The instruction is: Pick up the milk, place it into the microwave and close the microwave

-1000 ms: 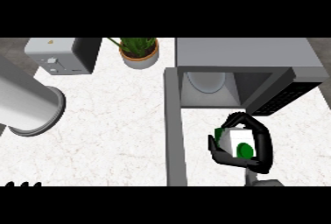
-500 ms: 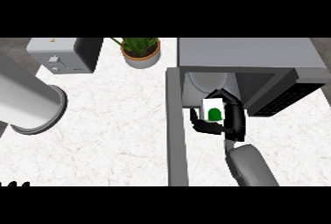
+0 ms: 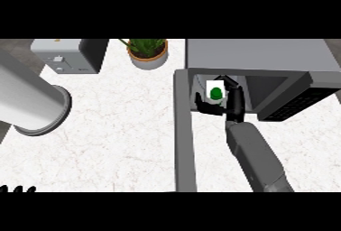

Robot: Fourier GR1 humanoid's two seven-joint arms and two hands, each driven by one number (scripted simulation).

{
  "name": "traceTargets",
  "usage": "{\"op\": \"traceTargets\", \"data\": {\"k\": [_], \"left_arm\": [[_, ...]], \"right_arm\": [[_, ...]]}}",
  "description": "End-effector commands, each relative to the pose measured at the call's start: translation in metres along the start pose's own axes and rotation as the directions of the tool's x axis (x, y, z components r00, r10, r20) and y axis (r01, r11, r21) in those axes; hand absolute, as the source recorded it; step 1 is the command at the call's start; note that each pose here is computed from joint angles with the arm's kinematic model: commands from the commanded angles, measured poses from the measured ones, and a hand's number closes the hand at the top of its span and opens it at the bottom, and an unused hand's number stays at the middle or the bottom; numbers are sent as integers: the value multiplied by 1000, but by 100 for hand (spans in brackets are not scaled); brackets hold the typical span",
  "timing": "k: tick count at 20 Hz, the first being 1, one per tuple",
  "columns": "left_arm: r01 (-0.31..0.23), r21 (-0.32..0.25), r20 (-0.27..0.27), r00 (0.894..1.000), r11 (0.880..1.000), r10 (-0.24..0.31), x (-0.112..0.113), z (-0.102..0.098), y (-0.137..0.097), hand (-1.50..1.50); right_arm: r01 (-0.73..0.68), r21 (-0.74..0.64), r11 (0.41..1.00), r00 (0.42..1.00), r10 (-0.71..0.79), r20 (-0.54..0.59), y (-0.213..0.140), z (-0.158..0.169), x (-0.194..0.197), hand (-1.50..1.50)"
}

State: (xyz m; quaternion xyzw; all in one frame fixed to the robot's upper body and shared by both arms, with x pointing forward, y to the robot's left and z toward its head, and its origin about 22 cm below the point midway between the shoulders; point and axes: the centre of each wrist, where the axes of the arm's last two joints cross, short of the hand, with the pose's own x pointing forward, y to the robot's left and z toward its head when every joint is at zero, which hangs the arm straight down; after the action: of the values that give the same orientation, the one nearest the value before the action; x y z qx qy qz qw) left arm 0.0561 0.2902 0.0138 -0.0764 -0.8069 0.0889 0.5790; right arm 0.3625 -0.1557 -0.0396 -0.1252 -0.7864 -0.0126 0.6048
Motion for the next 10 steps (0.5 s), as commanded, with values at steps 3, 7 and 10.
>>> {"op": "traceTargets", "data": {"k": [3, 7, 10], "left_arm": [[23, -1, 13, 1000, 1000, -23, 8, -6, 11, -150], [-13, -38, -17, 1000, 999, 13, -5, -11, 3, -150], [8, -31, 3, 1000, 999, -8, 0, -11, 13, -150]], "right_arm": [[-143, -37, 989, 990, 143, -5, -29, -23, -16, 150], [-217, -28, 976, 976, 217, -12, -19, -28, -16, 150], [-242, -42, 969, 970, 242, -5, -50, -43, -15, 150]]}}
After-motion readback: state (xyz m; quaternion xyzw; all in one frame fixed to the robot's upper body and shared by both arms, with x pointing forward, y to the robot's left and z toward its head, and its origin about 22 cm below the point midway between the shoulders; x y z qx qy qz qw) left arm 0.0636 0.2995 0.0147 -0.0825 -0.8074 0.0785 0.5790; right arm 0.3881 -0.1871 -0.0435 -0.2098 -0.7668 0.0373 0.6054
